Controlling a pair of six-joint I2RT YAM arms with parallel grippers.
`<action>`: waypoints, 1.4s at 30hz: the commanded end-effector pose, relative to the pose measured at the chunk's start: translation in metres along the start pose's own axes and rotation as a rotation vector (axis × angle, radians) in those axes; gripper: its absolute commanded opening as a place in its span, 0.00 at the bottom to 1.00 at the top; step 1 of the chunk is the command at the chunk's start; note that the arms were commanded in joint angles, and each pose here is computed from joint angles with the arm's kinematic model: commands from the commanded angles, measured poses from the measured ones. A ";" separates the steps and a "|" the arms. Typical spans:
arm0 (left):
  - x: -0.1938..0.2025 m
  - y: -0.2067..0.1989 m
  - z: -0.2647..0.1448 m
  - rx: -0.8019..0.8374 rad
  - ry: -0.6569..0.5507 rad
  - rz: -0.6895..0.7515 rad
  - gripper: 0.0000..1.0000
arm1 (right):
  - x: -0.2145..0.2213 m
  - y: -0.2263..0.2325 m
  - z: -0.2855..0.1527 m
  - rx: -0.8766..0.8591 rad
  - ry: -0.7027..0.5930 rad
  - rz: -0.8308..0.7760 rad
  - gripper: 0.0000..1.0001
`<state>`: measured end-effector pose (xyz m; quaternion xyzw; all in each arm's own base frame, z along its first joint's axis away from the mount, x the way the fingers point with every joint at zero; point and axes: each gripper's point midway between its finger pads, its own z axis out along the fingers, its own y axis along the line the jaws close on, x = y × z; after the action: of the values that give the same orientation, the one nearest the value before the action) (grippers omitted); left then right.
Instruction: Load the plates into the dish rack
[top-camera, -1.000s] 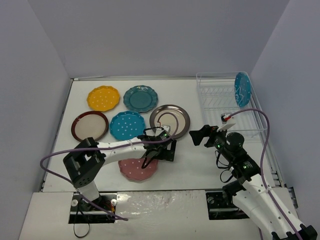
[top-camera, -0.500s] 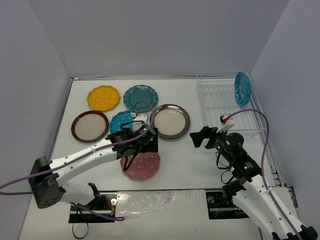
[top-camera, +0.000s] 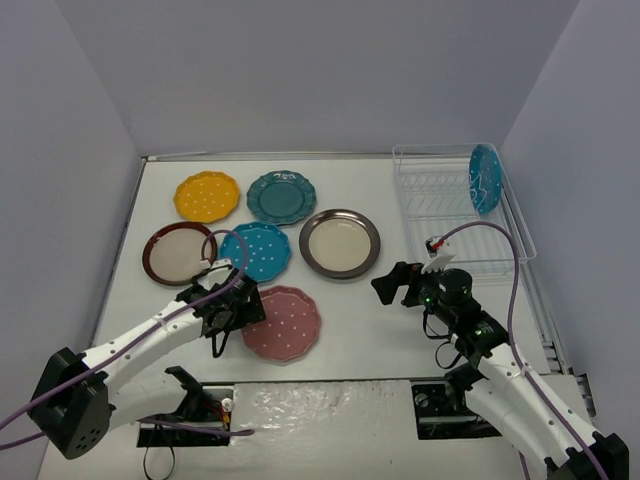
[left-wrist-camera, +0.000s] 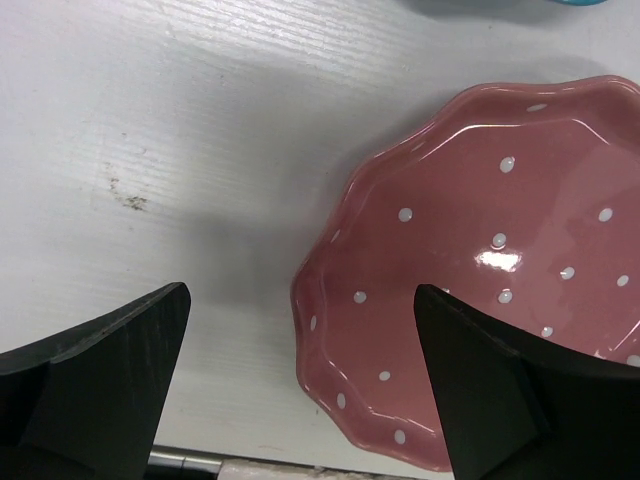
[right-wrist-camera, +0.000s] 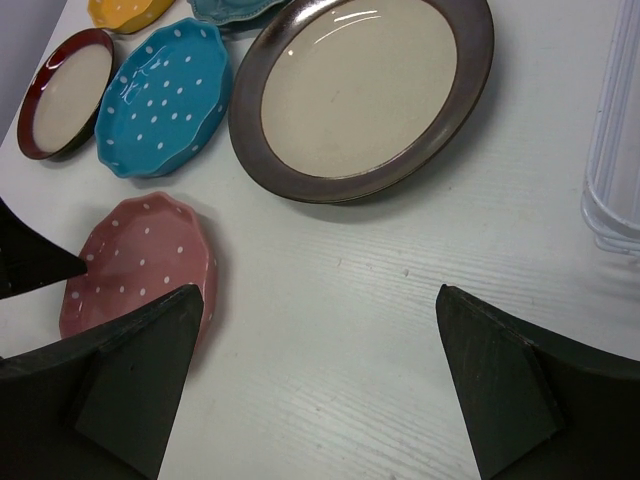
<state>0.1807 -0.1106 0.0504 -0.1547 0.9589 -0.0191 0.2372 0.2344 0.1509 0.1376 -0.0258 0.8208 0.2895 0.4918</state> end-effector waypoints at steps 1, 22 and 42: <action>-0.002 -0.019 0.009 0.081 0.002 -0.052 0.91 | -0.022 0.019 0.002 -0.077 -0.085 0.014 1.00; 0.040 -0.027 0.018 0.170 0.122 -0.118 0.30 | -0.009 0.020 0.005 -0.084 -0.048 0.031 1.00; 0.002 -0.109 -0.020 0.511 0.070 -0.246 0.00 | 0.051 0.035 0.026 -0.162 0.151 0.195 1.00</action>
<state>0.1714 -0.1800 0.0294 -0.1944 0.9436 -0.1936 0.1852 0.2143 0.1843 0.0864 -0.0064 0.8533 0.3451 0.3907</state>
